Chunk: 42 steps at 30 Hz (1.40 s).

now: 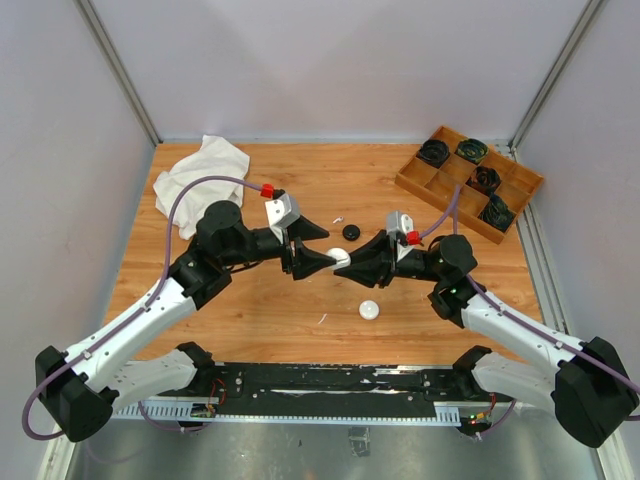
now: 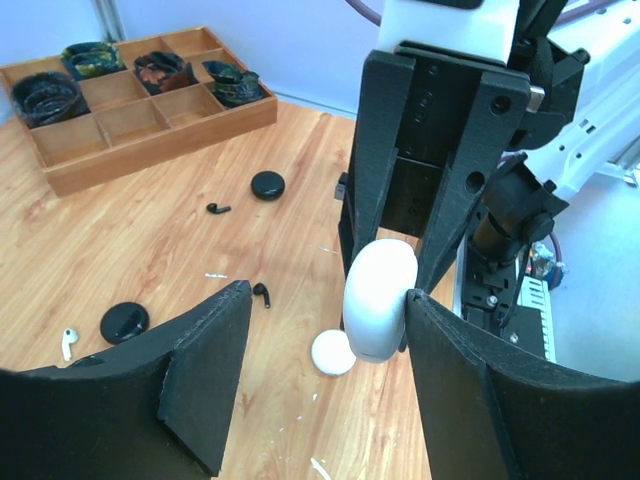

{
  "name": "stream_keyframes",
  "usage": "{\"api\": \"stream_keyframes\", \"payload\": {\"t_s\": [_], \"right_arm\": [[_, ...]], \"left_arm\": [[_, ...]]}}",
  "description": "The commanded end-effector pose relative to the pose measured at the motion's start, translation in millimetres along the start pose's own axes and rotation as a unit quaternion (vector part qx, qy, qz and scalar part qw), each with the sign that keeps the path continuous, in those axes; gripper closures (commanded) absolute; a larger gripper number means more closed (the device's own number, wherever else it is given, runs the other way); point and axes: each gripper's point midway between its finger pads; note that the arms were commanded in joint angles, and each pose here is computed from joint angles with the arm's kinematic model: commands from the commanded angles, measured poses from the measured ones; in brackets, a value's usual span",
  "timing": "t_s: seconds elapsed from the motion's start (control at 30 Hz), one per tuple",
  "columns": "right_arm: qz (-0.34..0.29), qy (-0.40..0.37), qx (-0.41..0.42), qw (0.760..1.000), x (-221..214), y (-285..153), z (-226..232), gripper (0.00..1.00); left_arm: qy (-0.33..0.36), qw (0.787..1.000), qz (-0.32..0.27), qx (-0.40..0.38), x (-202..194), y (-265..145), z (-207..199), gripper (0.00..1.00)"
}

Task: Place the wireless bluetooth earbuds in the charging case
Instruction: Open the charging case, then pick up the earbud from the center of the board.

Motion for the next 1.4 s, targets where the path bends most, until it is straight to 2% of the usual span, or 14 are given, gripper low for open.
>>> {"api": "stream_keyframes", "payload": {"t_s": [0.0, 0.4, 0.8, 1.07, 1.37], "right_arm": [[0.002, -0.015, 0.019, 1.0, -3.2, -3.2, 6.4, 0.99], [0.005, -0.012, -0.012, 1.0, -11.5, -5.9, -4.8, 0.99], [0.018, 0.009, -0.136, 0.991, -50.2, -27.4, -50.4, 0.98], [0.016, 0.001, -0.193, 0.981, -61.0, -42.3, -63.8, 0.97], [0.016, -0.007, -0.215, 0.976, -63.7, -48.8, -68.4, 0.96]], "left_arm": [[0.009, 0.999, -0.021, 0.047, 22.7, -2.1, 16.9, 0.32], [-0.016, 0.996, -0.006, 0.086, 10.8, -2.4, 35.4, 0.27], [-0.091, 0.978, 0.048, 0.18, -55.3, -5.2, 87.7, 0.24], [-0.181, 0.949, 0.099, 0.237, -116.5, -2.5, 136.3, 0.24], [-0.252, 0.911, 0.155, 0.288, -177.6, -0.6, 188.7, 0.23]]}}
Point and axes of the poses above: each gripper's point midway between its finger pads, its own y axis out along the fingers, its own z axis along the line the jaws close on, x = y × z, and after that the axes turned 4 degrees about y, right-handed
